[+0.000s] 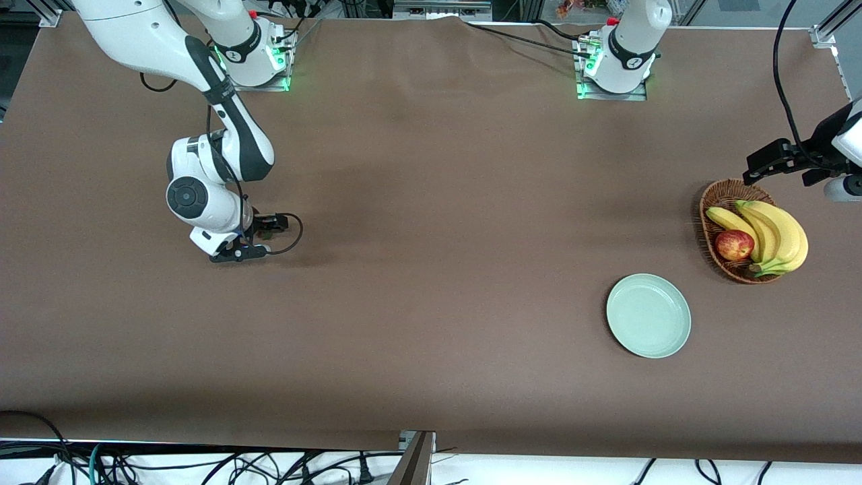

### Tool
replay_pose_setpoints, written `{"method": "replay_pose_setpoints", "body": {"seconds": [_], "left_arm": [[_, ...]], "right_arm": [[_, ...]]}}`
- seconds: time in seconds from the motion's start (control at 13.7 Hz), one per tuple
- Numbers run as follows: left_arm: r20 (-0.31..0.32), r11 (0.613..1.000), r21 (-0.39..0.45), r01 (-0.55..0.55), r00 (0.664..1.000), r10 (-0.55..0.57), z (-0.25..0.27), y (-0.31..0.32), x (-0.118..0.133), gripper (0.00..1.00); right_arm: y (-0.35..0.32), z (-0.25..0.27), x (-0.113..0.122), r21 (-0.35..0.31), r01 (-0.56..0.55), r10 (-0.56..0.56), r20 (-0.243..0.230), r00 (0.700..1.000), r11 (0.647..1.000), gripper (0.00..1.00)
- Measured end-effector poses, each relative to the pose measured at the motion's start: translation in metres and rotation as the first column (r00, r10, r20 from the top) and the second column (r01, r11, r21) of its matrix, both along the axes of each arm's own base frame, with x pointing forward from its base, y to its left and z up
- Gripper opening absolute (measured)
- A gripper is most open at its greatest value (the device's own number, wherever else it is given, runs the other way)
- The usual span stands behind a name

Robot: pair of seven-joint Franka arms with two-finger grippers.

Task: Collect all strawberries into plate
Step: 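Close the right gripper on the nearest strawberry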

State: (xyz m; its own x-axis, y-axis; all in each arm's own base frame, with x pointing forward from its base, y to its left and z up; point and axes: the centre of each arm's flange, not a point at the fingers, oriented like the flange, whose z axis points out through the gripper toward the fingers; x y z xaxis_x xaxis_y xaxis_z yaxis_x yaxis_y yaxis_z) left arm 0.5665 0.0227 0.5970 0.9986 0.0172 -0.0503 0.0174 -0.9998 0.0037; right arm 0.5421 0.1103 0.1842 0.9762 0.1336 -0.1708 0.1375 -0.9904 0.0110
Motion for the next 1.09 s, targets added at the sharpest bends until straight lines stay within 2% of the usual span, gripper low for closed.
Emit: {"method": "replay_pose_setpoints", "body": {"seconds": [0.36, 0.51, 0.8, 0.88, 1.09], "left_arm": [[0.0, 1.0, 0.0, 0.0, 1.0, 0.0, 0.0, 0.0, 0.0, 1.0], [0.0, 1.0, 0.0, 0.0, 1.0, 0.0, 0.0, 0.0, 0.0, 1.0], [0.0, 1.0, 0.0, 0.0, 1.0, 0.0, 0.0, 0.0, 0.0, 1.0], [0.0, 1.0, 0.0, 0.0, 1.0, 0.0, 0.0, 0.0, 0.0, 1.0], [0.0, 1.0, 0.0, 0.0, 1.0, 0.0, 0.0, 0.0, 0.0, 1.0]], "right_arm": [[-0.001, -0.016, -0.005, 0.004, 0.0, 0.0, 0.013, 1.0, 1.0, 0.99], [-0.001, -0.017, -0.005, 0.004, 0.001, -0.001, 0.015, 1.0, 1.0, 0.94], [-0.002, -0.01, -0.003, 0.006, 0.001, -0.002, 0.028, 1.0, 1.0, 0.49], [-0.003, -0.009, -0.002, 0.005, 0.004, -0.004, 0.029, 1.0, 1.0, 0.44], [-0.003, -0.009, -0.002, 0.005, 0.004, -0.004, 0.029, 1.0, 1.0, 0.45]]}}
